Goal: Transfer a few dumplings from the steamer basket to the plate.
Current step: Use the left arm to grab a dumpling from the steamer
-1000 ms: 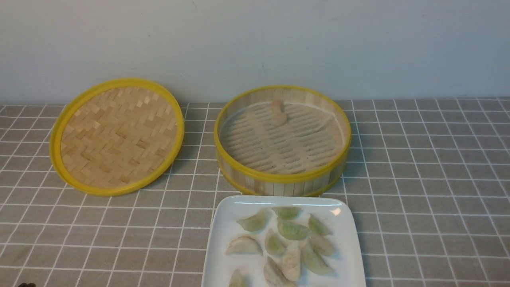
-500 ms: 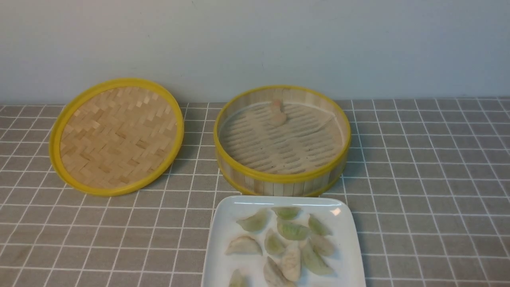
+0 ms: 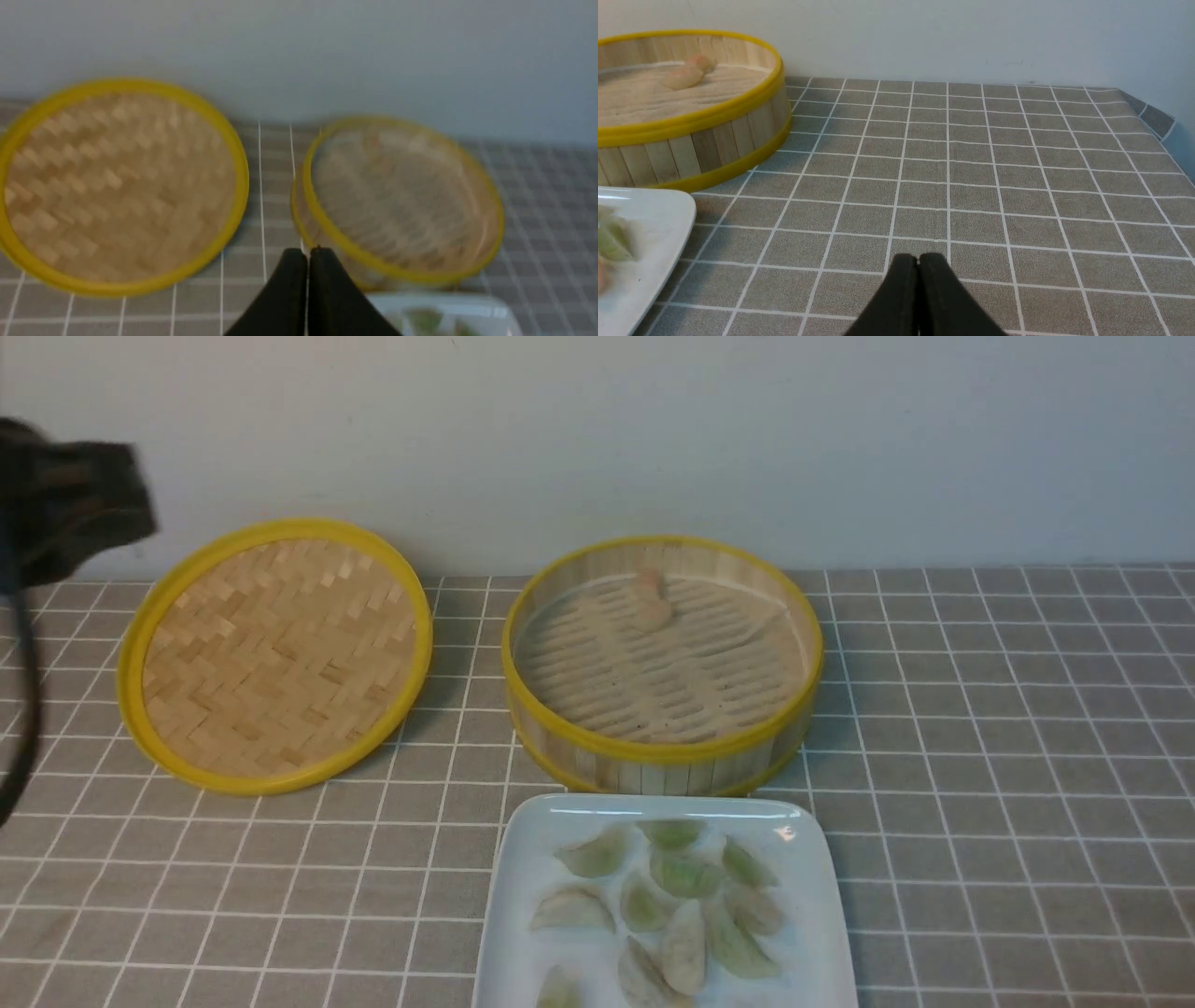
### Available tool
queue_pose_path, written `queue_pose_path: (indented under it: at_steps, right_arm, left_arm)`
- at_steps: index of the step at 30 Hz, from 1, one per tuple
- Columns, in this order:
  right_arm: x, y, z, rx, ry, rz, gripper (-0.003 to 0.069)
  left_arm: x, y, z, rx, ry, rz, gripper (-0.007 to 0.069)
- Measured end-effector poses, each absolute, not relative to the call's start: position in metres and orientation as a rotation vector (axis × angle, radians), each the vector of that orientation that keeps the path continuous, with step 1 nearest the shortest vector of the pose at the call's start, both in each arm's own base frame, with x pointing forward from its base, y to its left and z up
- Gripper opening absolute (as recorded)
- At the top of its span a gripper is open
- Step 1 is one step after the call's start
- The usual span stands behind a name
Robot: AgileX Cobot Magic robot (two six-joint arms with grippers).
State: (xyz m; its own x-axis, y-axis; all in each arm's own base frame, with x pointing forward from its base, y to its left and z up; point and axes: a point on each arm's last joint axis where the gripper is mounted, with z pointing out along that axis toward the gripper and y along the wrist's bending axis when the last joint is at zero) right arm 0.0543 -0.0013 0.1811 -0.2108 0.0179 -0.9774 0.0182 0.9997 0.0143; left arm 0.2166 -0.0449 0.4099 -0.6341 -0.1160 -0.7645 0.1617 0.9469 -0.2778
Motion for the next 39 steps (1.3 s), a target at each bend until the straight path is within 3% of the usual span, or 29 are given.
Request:
queue_pose_path:
  at_steps: [5,9,10,12,18,22,26,31,36,39]
  right_arm:
    - [0.054,-0.001,0.181,0.027,1.783,0.000,-0.0009]
    - [0.054,-0.001,0.181,0.026,1.782,0.000,-0.0009]
    - [0.054,-0.001,0.181,0.026,1.782,0.000,-0.0009]
    - [0.054,-0.001,0.181,0.027,1.782,0.000,-0.0009]
    - [0.054,-0.001,0.181,0.027,1.782,0.000,-0.0009]
    - [0.054,-0.001,0.181,0.027,1.782,0.000,-0.0009]
    - [0.054,-0.001,0.181,0.027,1.782,0.001,-0.0009]
    - [0.054,-0.001,0.181,0.028,1.782,0.002,-0.0009]
    - [0.054,-0.001,0.181,0.028,1.782,0.002,-0.0009]
    - [0.054,-0.001,0.181,0.028,1.782,0.002,-0.0009]
  left_arm:
    - [0.334,-0.091,0.383,0.353,2.576,-0.403,-0.0008]
    - [0.407,-0.140,0.355,0.502,2.586,-0.351,-0.0008]
    - [0.407,-0.142,0.361,0.508,2.567,-0.348,-0.0008]
    - [0.439,-0.179,0.350,0.591,2.485,-0.328,-0.0008]
    - [0.470,-0.227,0.334,0.719,2.284,-0.352,-0.0008]
    - [0.486,-0.244,0.290,0.715,2.309,-0.415,-0.0008]
    - [0.500,-0.245,0.237,0.789,2.380,-0.382,-0.0008]
    - [0.509,-0.242,0.197,0.880,2.417,-0.350,-0.0008]
    - [0.510,-0.243,0.186,0.953,2.400,-0.371,0.0003]
    - [0.509,-0.245,0.186,1.036,2.354,-0.372,0.0052]
